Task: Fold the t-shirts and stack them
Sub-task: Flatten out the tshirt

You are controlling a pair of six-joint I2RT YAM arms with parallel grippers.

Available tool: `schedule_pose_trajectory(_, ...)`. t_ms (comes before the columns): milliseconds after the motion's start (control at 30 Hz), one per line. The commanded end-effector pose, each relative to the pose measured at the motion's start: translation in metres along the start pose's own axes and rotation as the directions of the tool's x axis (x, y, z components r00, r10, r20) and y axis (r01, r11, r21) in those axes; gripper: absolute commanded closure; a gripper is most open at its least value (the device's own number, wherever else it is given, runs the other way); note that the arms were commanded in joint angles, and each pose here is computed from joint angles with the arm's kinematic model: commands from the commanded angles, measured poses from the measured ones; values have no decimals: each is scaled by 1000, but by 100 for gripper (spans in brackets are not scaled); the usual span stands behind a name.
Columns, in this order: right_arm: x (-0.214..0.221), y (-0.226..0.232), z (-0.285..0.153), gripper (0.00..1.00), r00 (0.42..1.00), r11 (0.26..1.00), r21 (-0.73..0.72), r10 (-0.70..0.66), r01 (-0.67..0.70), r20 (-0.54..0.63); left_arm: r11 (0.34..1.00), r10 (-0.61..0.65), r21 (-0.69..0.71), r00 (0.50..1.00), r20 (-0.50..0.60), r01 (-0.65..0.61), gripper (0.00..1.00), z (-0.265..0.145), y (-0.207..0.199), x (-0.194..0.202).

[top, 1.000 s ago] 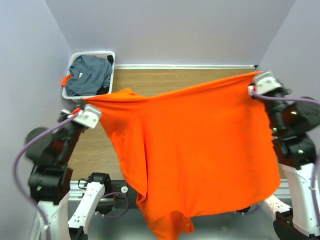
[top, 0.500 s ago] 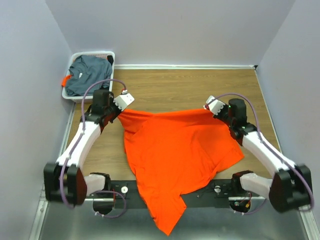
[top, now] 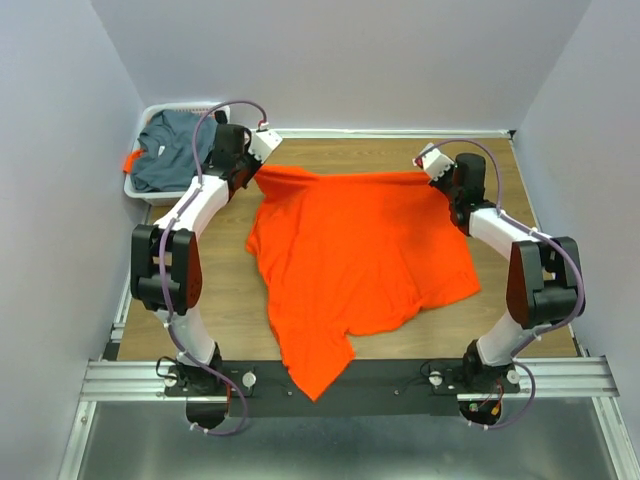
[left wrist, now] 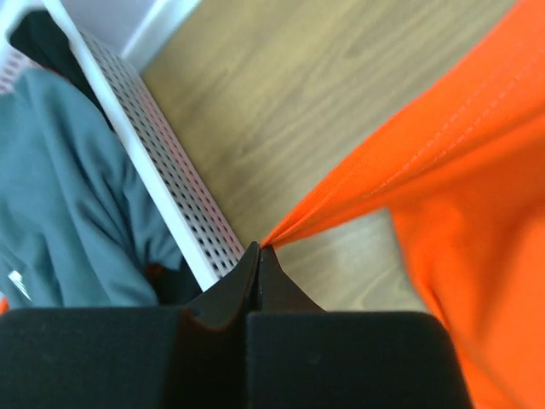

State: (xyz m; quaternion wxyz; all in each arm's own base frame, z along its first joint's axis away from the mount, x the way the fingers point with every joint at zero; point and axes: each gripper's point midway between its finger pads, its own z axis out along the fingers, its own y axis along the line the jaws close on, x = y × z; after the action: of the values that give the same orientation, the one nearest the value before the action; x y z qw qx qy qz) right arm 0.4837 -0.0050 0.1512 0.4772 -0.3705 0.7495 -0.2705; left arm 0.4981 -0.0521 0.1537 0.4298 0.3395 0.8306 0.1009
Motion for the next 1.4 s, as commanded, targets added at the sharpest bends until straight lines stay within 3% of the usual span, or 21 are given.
schedule_pose_trajectory(0, -5, -38, 9, 99, 999, 992, 117, 52, -51, -10, 995, -46, -82, 998, 45, 50, 100, -7, 24, -29)
schedule_pose_trajectory(100, -23, -73, 3, 100, 996, 979, 182, 85, -87, 19, 991, -73, -105, 993, 91, 83, 100, -26, 45, -50)
schedule_pose_trajectory(233, -62, -131, -29, 100, 986, 952, 268, 127, -151, 105, 976, -92, -176, 972, 218, 132, 100, -85, 83, -87)
schedule_pose_trajectory(333, -89, -166, -76, 99, 971, 935, 292, 154, -203, 185, 959, -77, -236, 947, 312, 156, 100, -150, 101, -105)
schedule_pose_trajectory(367, -92, -171, -91, 99, 968, 935, 285, 157, -209, 194, 948, -58, -271, 928, 368, 167, 100, -190, 108, -115)
schedule_pose_trajectory(433, -106, -192, -136, 100, 953, 920, 316, 150, -233, 264, 953, -22, -268, 910, 414, 145, 100, -224, 101, -118)
schedule_pose_trajectory(467, -104, -192, -149, 100, 954, 923, 310, 147, -227, 261, 943, 5, -297, 885, 466, 151, 100, -264, 100, -122)
schedule_pose_trajectory(633, -111, -214, -253, 100, 922, 893, 374, 100, -249, 375, 900, 65, -385, 810, 583, 205, 100, -382, 87, -110)
schedule_pose_trajectory(700, -111, -227, -295, 99, 906, 860, 427, 89, -279, 414, 891, 60, -394, 804, 592, 223, 100, -406, 81, -100)
schedule_pose_trajectory(733, -111, -231, -308, 99, 900, 849, 440, 87, -291, 426, 879, 77, -409, 774, 629, 245, 100, -436, 76, -98)
schedule_pose_trajectory(900, -114, -254, -376, 100, 866, 786, 517, 47, -339, 497, 822, 86, -455, 714, 695, 344, 100, -508, 72, -81)
schedule_pose_trajectory(1000, -116, -259, -384, 99, 870, 781, 537, 18, -320, 492, 805, 82, -473, 722, 687, 359, 100, -524, 73, -76)
schedule_pose_trajectory(1133, -117, -246, -352, 100, 894, 825, 508, -5, -250, 448, 821, 68, -469, 760, 646, 325, 100, -504, 72, -72)
schedule_pose_trajectory(1233, -109, -221, -303, 99, 921, 879, 439, 3, -188, 389, 874, 44, -416, 810, 585, 253, 100, -459, 64, -71)
schedule_pose_trajectory(1367, -89, -169, -224, 99, 956, 949, 299, 13, -105, 294, 933, 5, -329, 908, 420, 147, 100, -359, 54, -55)
